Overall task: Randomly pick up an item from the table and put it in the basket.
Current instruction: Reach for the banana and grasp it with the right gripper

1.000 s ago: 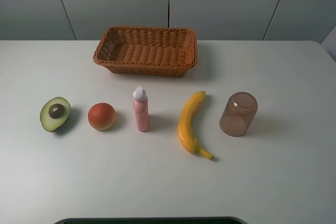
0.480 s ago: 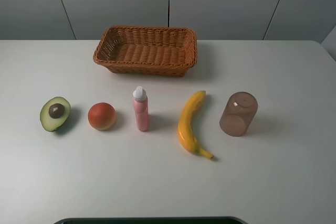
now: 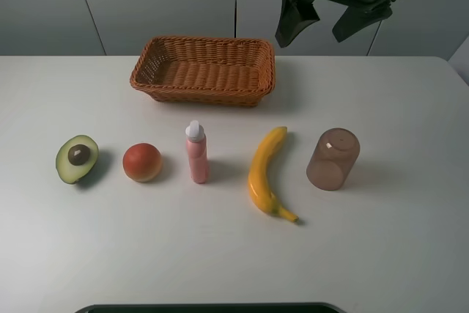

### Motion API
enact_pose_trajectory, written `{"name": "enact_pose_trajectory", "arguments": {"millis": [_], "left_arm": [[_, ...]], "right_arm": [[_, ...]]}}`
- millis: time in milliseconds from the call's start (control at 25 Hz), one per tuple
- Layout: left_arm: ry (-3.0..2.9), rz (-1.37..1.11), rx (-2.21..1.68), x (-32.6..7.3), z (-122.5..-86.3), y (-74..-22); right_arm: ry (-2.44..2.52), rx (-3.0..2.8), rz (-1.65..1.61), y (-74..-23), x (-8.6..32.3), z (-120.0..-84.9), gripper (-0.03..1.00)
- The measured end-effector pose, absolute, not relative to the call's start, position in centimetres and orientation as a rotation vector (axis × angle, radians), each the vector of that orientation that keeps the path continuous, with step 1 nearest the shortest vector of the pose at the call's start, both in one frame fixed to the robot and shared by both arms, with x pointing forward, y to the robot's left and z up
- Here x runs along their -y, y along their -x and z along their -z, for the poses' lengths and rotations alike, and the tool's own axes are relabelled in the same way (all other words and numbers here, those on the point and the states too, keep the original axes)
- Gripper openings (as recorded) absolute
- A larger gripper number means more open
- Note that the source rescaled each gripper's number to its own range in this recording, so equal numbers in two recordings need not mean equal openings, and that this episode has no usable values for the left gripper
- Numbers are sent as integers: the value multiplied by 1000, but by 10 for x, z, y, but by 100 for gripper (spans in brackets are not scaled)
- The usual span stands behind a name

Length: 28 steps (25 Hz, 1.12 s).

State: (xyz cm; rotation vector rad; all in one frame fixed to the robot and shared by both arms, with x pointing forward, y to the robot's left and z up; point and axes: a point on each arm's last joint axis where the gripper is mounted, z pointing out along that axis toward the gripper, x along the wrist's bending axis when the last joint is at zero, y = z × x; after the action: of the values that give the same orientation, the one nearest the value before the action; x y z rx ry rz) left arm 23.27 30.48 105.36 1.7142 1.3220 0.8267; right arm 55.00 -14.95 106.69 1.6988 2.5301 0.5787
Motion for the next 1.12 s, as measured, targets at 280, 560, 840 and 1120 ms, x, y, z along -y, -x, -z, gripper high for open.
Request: {"name": "enact_pose_trajectory", "arguments": {"millis": [280,560,840,1120], "left_arm": [[-1714,-827,-1322,-305,-1054,-233],[-1714,-827,-1322,-305,-1054,-233],[-1714,-827,-1322,-305,-1054,-233],[-1709,-823,-1327,-305,-1054,-233]], "right_arm": [[-1748,-2610,-409,-545,116,-1013,100],[-1813,-2645,-324,-545,100,-971,100],[-1872,-2643,-280,-554,94,-934,100],[-1932,-2610,-196,-559,93,-902,100]]}}
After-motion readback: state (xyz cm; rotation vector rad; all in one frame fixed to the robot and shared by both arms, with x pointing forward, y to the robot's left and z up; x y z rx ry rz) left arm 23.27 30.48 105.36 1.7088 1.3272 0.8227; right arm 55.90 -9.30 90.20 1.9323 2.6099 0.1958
